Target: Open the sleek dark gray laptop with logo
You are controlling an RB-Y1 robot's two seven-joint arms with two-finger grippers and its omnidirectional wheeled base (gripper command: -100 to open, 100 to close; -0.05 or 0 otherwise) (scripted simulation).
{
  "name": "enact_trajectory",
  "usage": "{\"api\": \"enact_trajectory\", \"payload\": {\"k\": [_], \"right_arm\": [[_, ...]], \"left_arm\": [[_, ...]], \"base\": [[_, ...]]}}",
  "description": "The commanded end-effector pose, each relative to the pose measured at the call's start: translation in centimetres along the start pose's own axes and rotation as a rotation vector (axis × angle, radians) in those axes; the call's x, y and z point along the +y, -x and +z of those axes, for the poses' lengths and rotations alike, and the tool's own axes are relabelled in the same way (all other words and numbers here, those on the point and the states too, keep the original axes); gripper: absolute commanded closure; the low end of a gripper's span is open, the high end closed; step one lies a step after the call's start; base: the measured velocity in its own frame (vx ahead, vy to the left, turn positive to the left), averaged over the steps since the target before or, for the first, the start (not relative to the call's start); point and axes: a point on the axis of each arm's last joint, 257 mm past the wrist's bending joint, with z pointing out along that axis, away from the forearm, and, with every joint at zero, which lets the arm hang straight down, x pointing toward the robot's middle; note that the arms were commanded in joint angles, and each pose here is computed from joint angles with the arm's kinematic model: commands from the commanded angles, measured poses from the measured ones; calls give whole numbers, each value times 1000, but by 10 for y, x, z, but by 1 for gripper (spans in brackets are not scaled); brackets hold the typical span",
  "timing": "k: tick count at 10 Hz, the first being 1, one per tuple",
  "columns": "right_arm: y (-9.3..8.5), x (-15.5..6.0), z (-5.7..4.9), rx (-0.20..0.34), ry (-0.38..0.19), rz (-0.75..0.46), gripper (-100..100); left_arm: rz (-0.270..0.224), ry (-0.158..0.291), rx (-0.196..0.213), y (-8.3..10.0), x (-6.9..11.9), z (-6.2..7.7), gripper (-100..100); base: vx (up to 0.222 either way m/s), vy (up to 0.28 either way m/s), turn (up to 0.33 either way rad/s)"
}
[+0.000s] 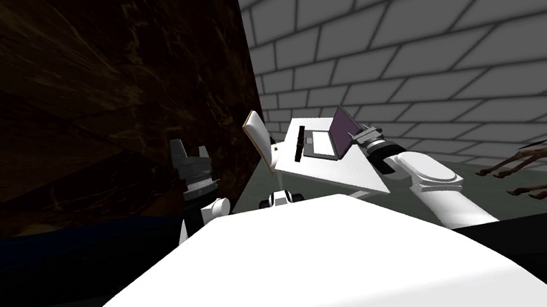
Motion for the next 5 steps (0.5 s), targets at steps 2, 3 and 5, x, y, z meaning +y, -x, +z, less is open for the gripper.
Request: {"api": "enact_trajectory", "payload": {"k": [2,3,5], "right_arm": [[-7,8,-12,15,52,-141,100],[-10,8,-17,22,73,-216,100],[-10,6,-17,22,70,-221,100]], "left_arm": [[0,0,0,0,0,0,0],[0,0,0,0,0,0,0],[0,0,0,0,0,0,0]], "base": [[80,111,-1],[95,141,-1],[91,111,-13]]}}
